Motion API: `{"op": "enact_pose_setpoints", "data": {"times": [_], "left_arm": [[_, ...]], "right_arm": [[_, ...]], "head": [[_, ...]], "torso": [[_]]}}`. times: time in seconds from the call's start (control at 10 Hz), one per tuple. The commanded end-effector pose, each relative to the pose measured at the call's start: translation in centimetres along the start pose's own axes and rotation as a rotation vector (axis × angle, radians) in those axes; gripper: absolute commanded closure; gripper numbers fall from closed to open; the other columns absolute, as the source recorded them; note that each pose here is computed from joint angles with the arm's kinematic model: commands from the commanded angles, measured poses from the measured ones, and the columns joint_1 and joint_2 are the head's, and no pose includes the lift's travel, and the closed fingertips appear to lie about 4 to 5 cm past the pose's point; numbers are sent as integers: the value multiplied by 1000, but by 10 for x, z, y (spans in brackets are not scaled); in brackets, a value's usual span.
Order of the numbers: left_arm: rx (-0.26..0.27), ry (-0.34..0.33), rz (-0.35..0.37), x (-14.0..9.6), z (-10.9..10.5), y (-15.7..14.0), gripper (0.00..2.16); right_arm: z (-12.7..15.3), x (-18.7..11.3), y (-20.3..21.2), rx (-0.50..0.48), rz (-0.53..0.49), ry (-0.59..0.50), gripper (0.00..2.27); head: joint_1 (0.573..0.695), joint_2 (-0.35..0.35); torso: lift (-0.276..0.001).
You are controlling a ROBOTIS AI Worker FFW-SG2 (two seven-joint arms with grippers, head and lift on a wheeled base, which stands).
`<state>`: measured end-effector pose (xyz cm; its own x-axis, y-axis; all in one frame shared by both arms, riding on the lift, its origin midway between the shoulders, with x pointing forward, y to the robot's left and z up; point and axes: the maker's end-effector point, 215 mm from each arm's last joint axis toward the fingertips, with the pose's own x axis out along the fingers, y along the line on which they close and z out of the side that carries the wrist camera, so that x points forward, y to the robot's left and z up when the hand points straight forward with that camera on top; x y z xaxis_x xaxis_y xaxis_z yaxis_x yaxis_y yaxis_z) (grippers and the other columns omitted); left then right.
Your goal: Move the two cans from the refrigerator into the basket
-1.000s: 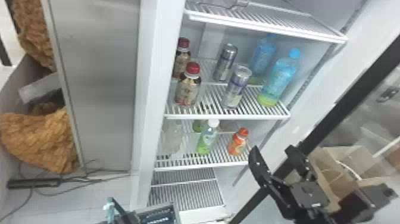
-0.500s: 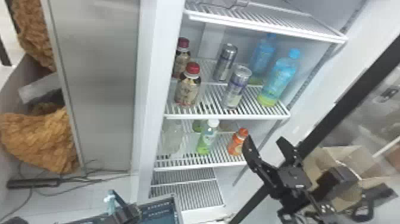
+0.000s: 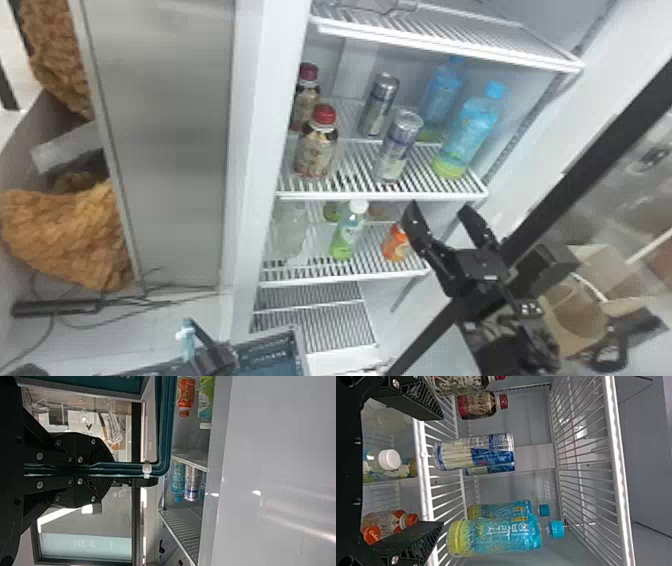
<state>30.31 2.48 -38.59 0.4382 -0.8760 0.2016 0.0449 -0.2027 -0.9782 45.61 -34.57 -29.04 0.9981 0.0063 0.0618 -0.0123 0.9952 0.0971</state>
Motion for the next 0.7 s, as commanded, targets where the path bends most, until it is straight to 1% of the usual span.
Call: {"op": "enact_pose_setpoints", "data": {"times": [0.0, 0.2, 0.4, 0.6], "left_arm": [[-1, -2, 1, -1, 0, 1, 1191], [-1, -2, 3, -2, 0, 1, 1191], [-2, 2, 3, 0, -1, 1, 1191], [-2, 0, 3, -1, -1, 1, 1191]], "right_arm": [[5, 15, -2, -9, -1, -10, 98], [4, 38, -6, 1, -7, -10, 98], [3, 65, 5, 19, 23, -8, 102], [-4, 79, 14, 22, 45, 13, 104]], "head": [[695, -350], [695, -350], [695, -350], [695, -350]], "torso": [[-31], [-31], [-31], [-31]]}}
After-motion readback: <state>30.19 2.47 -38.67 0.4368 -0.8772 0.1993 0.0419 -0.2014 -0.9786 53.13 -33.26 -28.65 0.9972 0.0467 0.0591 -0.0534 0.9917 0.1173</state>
